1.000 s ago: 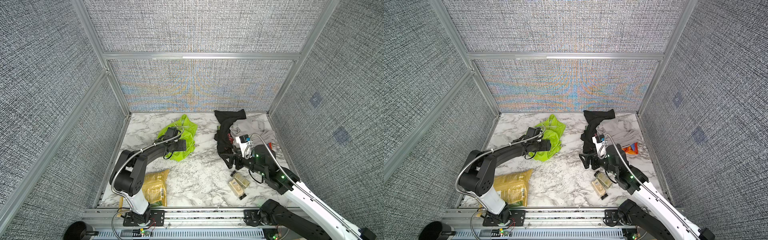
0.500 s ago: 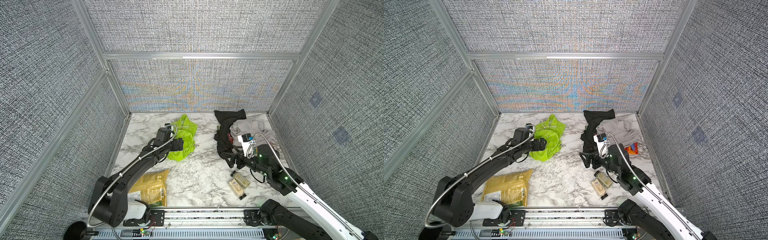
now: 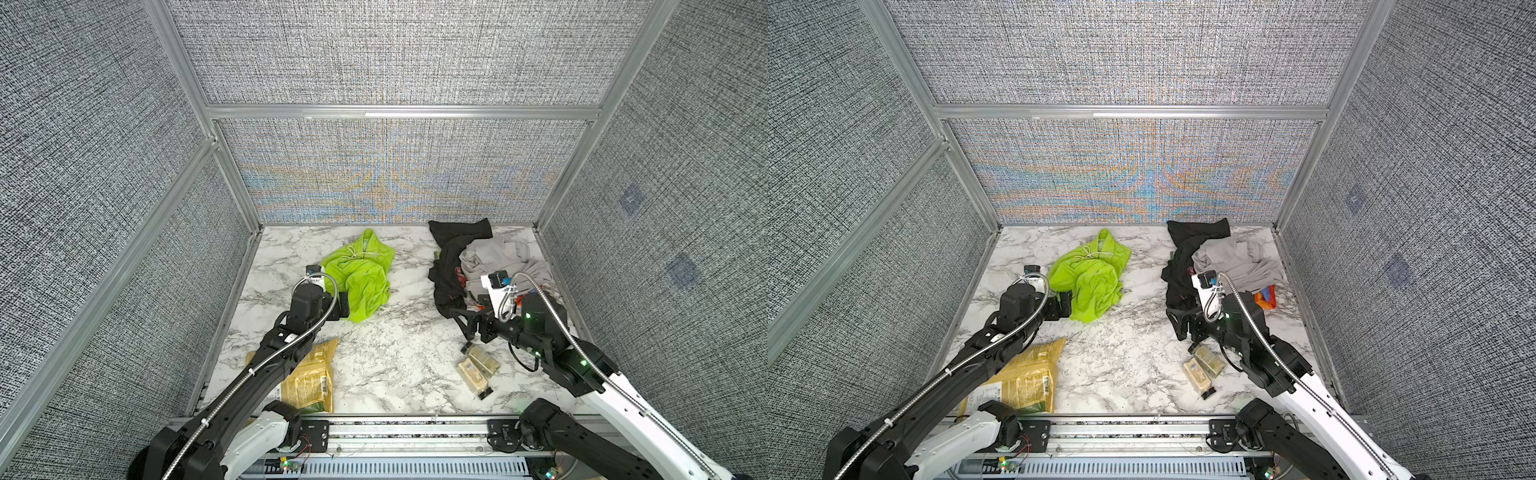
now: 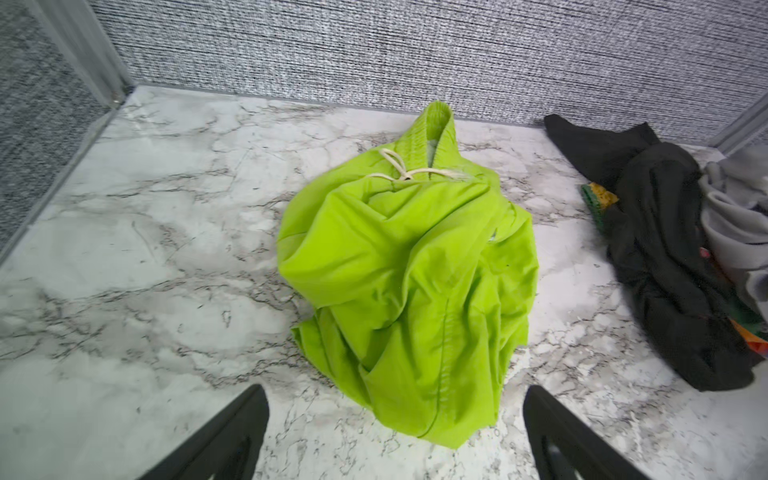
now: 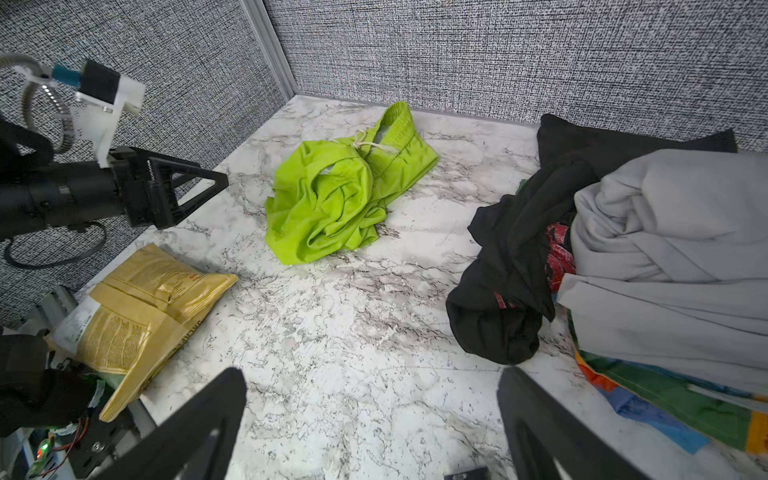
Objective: Pick out a specific cloth from the pile
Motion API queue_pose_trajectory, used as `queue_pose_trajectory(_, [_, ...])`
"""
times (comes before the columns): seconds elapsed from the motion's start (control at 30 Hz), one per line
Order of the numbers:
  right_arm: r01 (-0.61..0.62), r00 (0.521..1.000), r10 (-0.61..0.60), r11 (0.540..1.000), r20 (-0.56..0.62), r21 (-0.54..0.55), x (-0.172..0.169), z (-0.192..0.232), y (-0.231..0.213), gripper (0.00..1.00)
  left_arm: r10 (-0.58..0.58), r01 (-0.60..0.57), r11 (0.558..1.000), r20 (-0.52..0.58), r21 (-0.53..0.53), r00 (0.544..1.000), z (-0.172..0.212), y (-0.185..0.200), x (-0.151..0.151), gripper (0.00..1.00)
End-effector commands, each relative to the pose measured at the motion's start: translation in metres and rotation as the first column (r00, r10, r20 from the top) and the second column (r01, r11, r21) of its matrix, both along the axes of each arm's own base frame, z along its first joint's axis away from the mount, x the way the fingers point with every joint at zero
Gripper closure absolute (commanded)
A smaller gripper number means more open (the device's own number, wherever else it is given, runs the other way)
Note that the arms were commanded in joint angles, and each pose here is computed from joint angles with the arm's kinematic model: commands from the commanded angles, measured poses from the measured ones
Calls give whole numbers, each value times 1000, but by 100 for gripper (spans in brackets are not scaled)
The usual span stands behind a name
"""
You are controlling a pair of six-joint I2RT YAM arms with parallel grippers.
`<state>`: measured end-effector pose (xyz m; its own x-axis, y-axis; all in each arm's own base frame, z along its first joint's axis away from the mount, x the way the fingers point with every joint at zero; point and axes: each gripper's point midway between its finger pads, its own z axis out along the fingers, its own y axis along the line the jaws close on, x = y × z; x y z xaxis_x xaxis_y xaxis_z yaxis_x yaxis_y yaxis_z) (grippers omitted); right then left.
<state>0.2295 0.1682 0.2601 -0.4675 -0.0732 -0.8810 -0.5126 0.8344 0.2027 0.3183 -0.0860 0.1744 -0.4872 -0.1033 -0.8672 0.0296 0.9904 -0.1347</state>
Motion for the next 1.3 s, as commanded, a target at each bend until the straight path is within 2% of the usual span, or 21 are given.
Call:
queue_pose_trajectory(0.0, [63,998,-63,998,19,-17,6,0,-10,1,114,-114,993,107,1,988,9,20,6,1])
queue_pose_trajectory(0.07, [108,994,-108,994,25,-18,10,-1,-16,1,135,-138,990,124,18,983,3,26,4,1])
queue_pose_trajectory(0.27, [139,989,-138,990,54,-12,7,3,-25,1,212,-235,967,204,94,956,-3,51,0,1])
queue_pose_trajectory(0.47, [184,982,-182,982,50,-30,12,-5,-32,1,283,-313,945,243,97,928,-10,78,0,1])
queue_pose_trajectory(0.77, [267,962,-265,963,59,-22,20,-15,-42,1,287,-361,911,321,201,903,-11,101,9,1])
queue_pose_trajectory(1.07, [372,926,-369,928,75,-20,34,-31,-55,1,277,-359,912,346,199,896,-35,107,13,1])
queue_pose_trajectory(1.17, [398,915,-396,917,77,-18,37,-35,-59,1,251,-339,920,368,197,895,-32,103,19,1])
queue_pose_trajectory(1.27, [443,896,-439,894,69,-63,43,-48,-67,1,241,-338,922,404,188,883,-27,102,20,1])
